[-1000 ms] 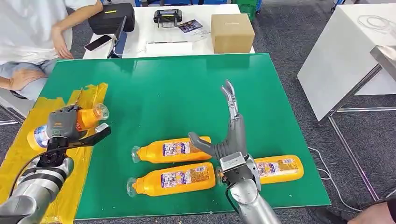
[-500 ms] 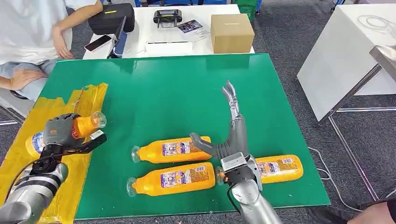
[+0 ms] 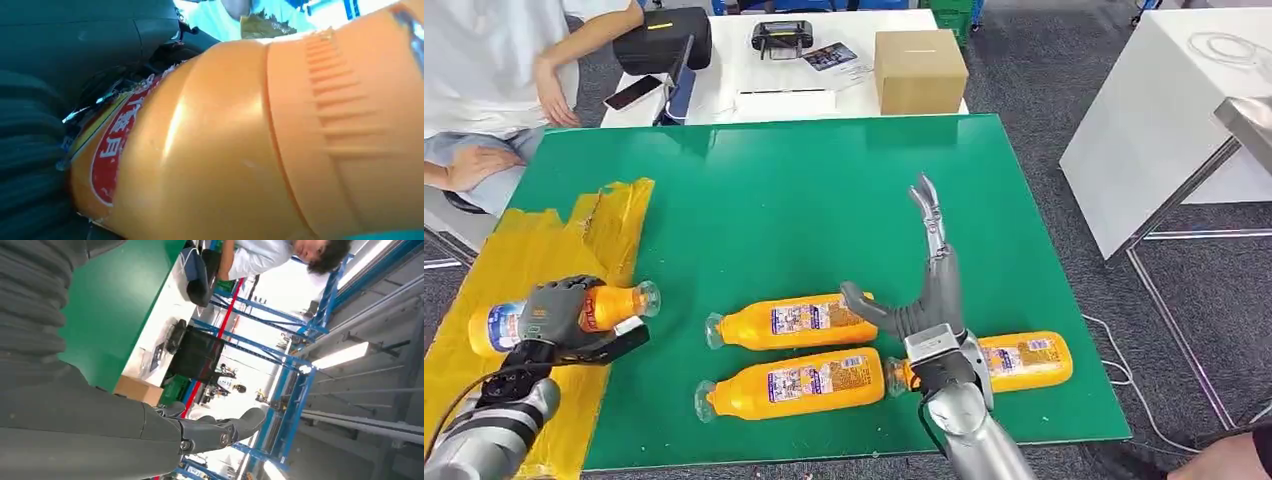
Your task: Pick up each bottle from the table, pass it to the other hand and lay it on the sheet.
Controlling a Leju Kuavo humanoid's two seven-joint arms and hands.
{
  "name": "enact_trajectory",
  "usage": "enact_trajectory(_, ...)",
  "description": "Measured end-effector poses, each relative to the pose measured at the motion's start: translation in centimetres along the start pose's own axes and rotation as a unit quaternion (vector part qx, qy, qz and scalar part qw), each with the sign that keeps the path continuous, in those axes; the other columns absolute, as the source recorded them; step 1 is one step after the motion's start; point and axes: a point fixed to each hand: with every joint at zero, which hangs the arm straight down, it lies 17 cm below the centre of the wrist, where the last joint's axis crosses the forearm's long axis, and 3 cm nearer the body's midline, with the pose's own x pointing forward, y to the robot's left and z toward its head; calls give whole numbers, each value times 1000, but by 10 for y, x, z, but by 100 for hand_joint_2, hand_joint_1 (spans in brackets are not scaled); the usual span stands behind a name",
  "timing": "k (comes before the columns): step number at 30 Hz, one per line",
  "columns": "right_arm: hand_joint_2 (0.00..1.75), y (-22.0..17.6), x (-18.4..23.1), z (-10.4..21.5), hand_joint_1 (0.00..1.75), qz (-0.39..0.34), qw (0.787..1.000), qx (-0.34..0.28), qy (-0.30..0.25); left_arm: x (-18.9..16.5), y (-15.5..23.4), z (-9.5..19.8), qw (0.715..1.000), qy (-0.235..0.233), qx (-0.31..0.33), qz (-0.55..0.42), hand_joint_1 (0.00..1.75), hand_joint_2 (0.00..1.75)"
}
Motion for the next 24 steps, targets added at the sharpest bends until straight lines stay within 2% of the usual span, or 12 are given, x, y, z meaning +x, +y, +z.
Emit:
enact_trajectory(2, 175, 0, -1, 1, 0, 1, 1000, 2, 1, -1, -2, 4, 1000, -2, -2, -2, 175, 175)
enact_trajectory(3, 175, 0, -2, 1, 0, 1, 1000, 3, 1, -3, -4, 6, 1000, -1, -6, -6, 147, 175)
enact_trajectory(4, 175, 0, -2, 2, 0, 2, 1000, 4, 2, -4, -7, 8, 1000, -1, -10, -10, 2, 175)
enact_trajectory(11, 175, -2, -6, 5, 0, 6, 1000, 5, 7, -19, -22, 21, 999, -9, -49, -14, 0, 175)
enact_trajectory(18, 175, -5, -10, 8, 0, 9, 1000, 6, 11, -28, -11, 27, 1000, 14, -9, -7, 0, 175)
enact_trajectory(24, 175, -4, -11, 9, 0, 9, 1000, 6, 12, -31, -8, 27, 1000, 24, 0, 9, 0, 175)
